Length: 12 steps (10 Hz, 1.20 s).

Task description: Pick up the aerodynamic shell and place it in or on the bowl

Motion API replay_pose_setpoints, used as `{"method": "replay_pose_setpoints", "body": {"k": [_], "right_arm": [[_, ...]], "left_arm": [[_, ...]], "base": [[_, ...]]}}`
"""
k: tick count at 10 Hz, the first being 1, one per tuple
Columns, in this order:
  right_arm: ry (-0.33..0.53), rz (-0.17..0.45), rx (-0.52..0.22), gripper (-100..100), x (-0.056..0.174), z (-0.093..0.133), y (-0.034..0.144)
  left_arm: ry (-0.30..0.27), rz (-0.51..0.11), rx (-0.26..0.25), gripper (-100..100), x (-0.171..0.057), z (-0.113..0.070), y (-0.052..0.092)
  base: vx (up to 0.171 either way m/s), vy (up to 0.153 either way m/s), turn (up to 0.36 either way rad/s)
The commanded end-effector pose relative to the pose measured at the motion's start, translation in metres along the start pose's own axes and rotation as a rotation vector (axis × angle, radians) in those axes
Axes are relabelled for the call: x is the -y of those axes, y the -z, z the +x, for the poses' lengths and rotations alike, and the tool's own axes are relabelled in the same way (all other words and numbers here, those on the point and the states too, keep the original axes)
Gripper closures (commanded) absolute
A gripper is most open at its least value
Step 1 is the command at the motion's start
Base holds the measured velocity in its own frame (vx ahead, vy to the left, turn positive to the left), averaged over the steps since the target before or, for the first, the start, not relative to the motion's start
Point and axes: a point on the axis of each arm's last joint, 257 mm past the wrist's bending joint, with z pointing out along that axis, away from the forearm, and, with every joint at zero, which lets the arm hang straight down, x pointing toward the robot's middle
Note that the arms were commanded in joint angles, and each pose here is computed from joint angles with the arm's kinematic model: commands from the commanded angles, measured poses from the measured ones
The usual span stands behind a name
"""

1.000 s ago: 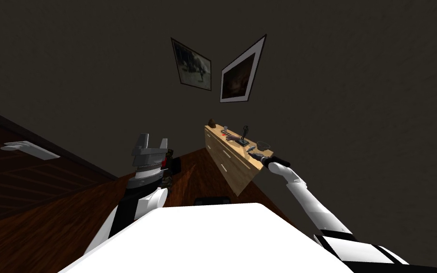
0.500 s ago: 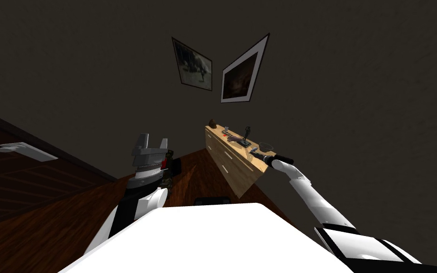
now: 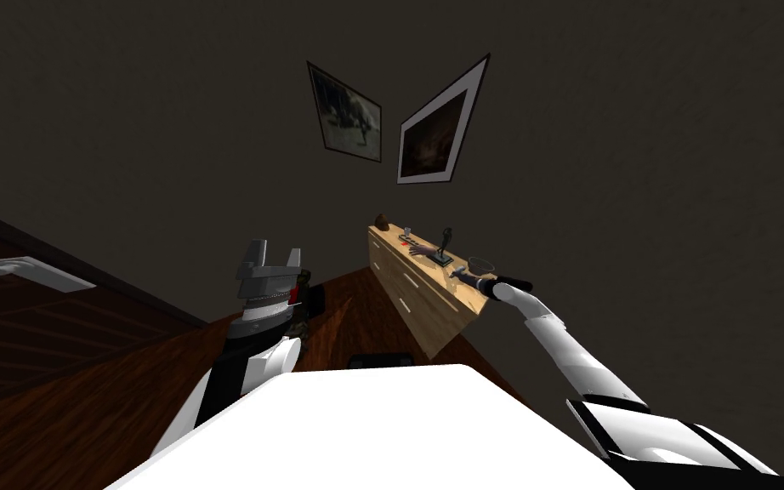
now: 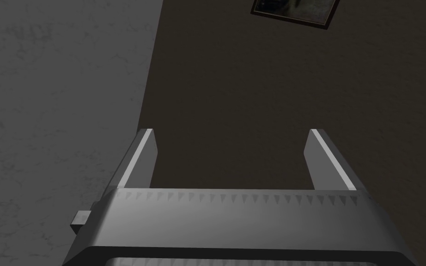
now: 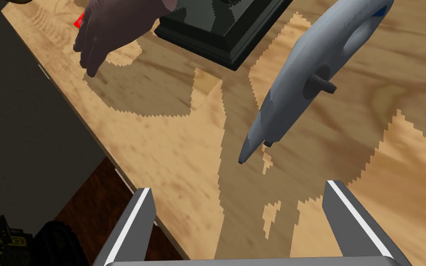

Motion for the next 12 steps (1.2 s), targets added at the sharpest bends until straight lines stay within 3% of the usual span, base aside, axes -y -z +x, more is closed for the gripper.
{"method": "replay_pose_setpoints", "body": {"k": [1,12], "right_arm": [[-0.055,-0.002,0.016,-100,-0.003,0.000,0.001],[-0.454,-0.034,0.154,-100,-0.024,-0.008,0.015]], "left_arm": [[0.000,0.000,0.000,0,0.000,0.000,0.000],[0.000,0.000,0.000,0,0.000,0.000,0.000]], "base": [[0.050,0.006,-0.001],[0.063,-0.017,-0.002]]}}
